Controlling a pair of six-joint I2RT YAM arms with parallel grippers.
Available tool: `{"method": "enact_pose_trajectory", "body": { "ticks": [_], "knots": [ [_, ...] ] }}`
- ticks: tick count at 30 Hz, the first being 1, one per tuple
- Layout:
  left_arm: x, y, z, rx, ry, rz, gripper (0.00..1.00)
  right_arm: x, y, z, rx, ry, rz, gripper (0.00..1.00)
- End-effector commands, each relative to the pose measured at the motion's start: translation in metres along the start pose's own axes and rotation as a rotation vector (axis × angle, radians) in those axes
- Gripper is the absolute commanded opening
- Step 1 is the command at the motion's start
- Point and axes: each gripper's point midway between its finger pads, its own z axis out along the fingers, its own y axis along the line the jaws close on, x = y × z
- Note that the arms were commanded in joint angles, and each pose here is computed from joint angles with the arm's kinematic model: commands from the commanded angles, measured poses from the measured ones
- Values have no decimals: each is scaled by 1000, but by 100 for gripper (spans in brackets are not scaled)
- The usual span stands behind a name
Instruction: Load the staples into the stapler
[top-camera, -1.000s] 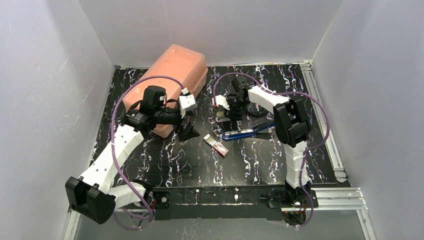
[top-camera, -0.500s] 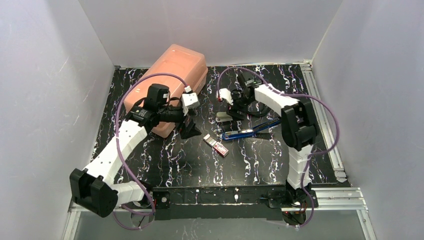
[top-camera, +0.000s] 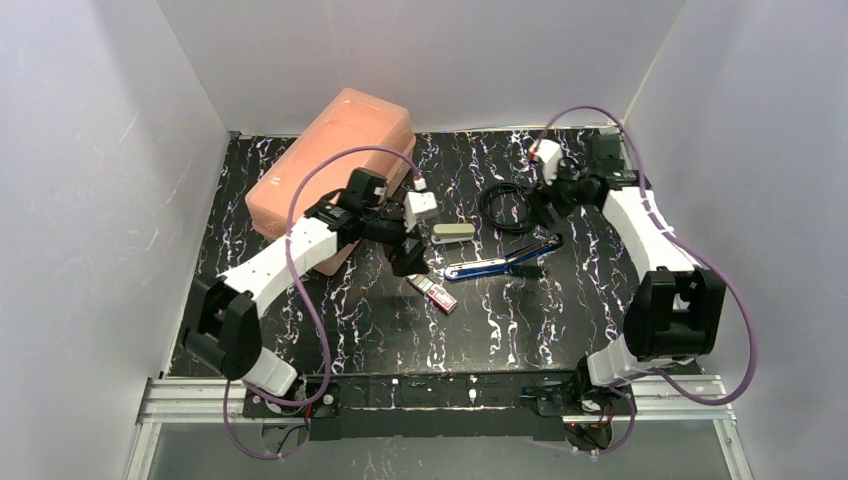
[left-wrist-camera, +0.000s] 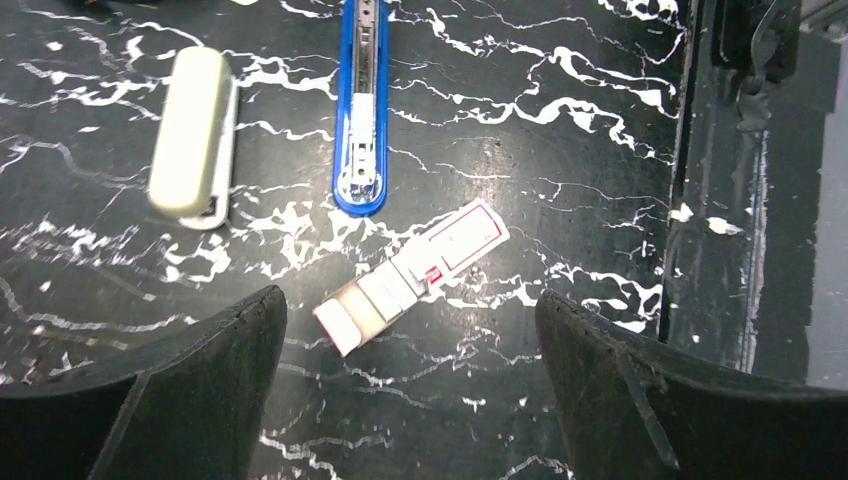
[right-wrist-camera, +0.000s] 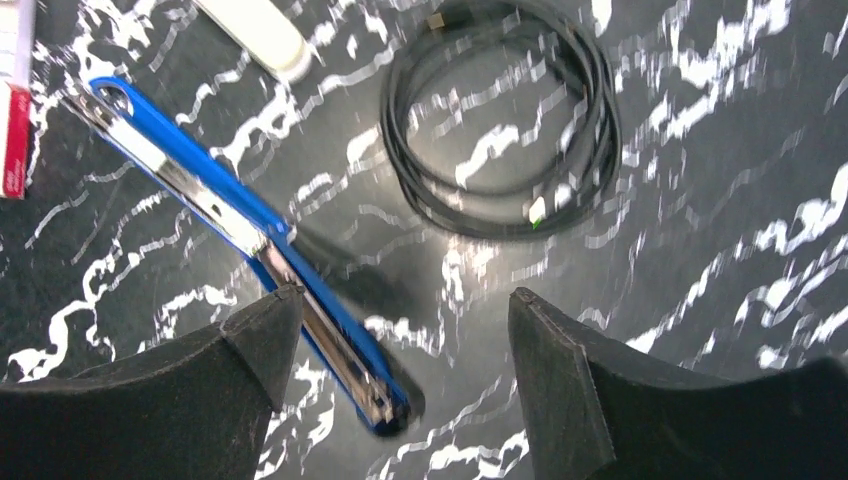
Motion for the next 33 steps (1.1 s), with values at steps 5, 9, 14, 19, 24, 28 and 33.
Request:
{"method": "enact_pose_trajectory", "body": {
  "ticks": [5,9,14,19,24,28,33],
  "knots": [
    [1,10,61,9,33,91,84,57,-12,-50,28,-27,101,83],
    [5,20,82,3,33,109,80,78,-13,-57,-36,-24,-5,83],
    [17,25,104,-5,52,80,75,100,0,-51,-161,19,-71,83],
    [29,25,121,-11,74,59,70,112,8,-40,-209,13,-110,83],
    [36,29,129,-17,82,43,64,118,3,-30,-207,4,-124,80],
    [42,32,134,-20,98,35,60,118,2,-24,-235,-5,-128,76],
    [47,35,138,-23,108,35,54,117,5,-14,-260,-6,-136,69]
  ]
}}
